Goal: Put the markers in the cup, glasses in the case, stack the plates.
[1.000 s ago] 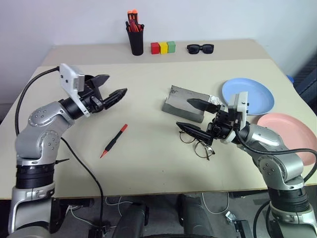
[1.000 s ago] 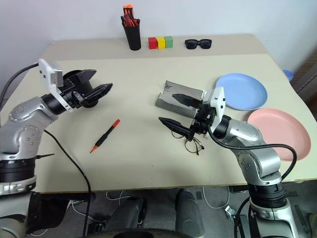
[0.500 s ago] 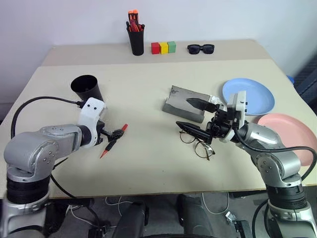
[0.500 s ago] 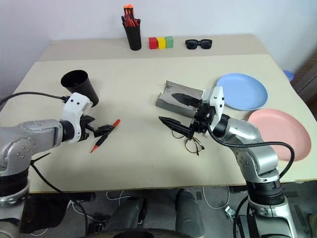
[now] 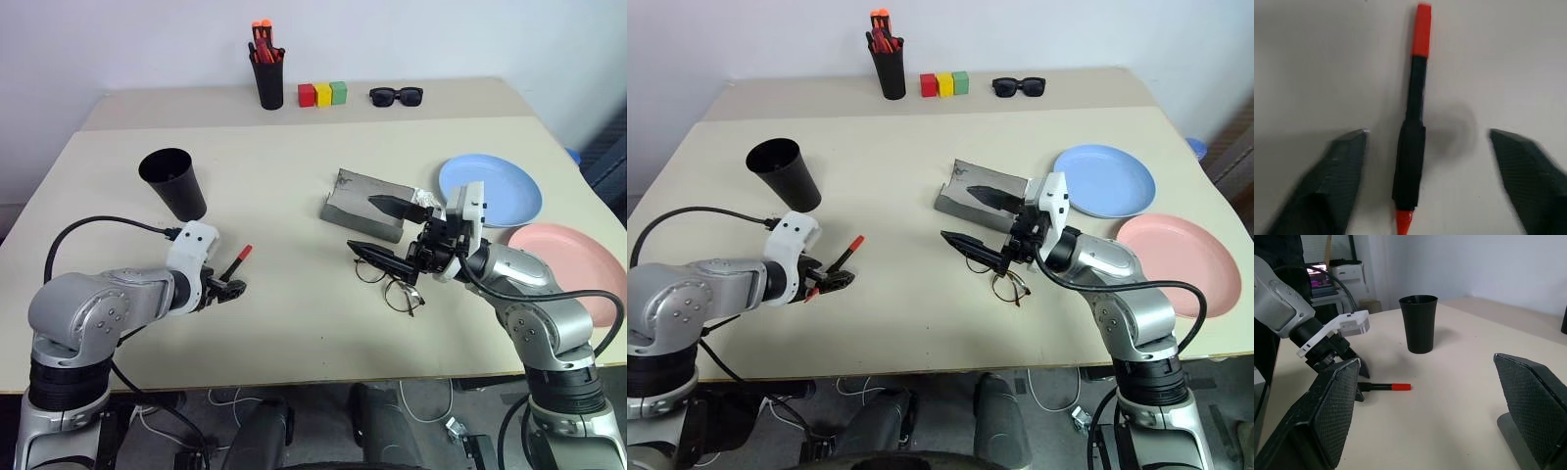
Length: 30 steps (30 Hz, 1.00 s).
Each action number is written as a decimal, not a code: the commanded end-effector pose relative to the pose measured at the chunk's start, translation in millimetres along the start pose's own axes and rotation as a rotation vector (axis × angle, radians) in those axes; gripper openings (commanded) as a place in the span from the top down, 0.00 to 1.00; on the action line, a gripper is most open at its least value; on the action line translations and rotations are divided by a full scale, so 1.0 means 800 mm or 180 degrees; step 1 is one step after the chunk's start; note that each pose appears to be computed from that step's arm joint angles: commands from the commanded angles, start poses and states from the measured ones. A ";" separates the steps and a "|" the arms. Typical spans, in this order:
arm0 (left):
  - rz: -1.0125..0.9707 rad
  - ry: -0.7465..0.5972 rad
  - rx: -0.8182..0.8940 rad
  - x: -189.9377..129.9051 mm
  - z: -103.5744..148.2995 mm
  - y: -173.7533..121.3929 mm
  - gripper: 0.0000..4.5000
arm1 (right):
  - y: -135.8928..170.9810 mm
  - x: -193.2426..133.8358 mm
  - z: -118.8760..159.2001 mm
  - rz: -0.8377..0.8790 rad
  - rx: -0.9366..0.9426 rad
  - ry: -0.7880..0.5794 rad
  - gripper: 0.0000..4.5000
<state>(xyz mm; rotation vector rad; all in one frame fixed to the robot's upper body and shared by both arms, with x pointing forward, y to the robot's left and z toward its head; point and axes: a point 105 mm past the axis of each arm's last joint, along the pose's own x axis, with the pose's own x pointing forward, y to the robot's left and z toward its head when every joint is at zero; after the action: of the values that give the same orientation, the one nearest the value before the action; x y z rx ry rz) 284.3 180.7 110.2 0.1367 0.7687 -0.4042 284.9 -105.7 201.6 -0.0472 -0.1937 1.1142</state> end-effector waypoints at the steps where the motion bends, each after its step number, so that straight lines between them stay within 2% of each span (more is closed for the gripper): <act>1: 0.0050 0.0118 0.0054 0.000 -0.007 0.003 0.54 | 0.004 0.002 0.013 0.0031 -0.0131 -0.0116 0.00; 5: 0.0040 0.0142 0.0022 0.003 -0.010 0.002 0.99 | 0.003 0.002 0.013 0.0017 -0.0151 -0.0118 0.00; 9: 0.0026 0.0077 0.0048 0.002 -0.002 0.001 1.00 | 0.002 0.002 0.013 0.0006 -0.0167 -0.0117 0.00; 12: -0.0073 -0.0369 0.0170 -0.004 0.035 -0.009 1.00 | 0.001 0.002 0.013 0.0006 -0.0179 -0.0116 0.00; 13: 0.0011 -0.0555 0.0243 -0.006 0.051 -0.005 1.00 | 0.001 0.003 0.013 0.0004 -0.0184 -0.0117 0.00; 16: 0.0099 -0.1727 0.0581 -0.027 0.129 -0.004 1.00 | 0.000 0.004 0.014 -0.0002 -0.0199 -0.0131 0.00; 19: 0.0584 -0.2367 0.0972 -0.045 0.171 0.016 1.00 | 0.000 0.005 0.014 0.0007 -0.0195 -0.0140 0.00; 22: 0.1020 -0.2931 0.1125 -0.069 0.206 0.045 1.00 | 0.000 0.005 0.014 0.0011 -0.0180 -0.0156 0.00; 30: 0.1092 -0.3642 0.0683 -0.079 0.232 0.111 1.00 | 0.000 0.008 0.015 0.0045 -0.0191 -0.0161 0.00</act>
<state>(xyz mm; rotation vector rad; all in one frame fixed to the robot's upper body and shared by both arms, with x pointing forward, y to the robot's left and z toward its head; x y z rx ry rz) 401.2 215.3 265.3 0.2122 -0.3359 -0.2312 287.7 -101.9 204.0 -0.0592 -0.2237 1.1118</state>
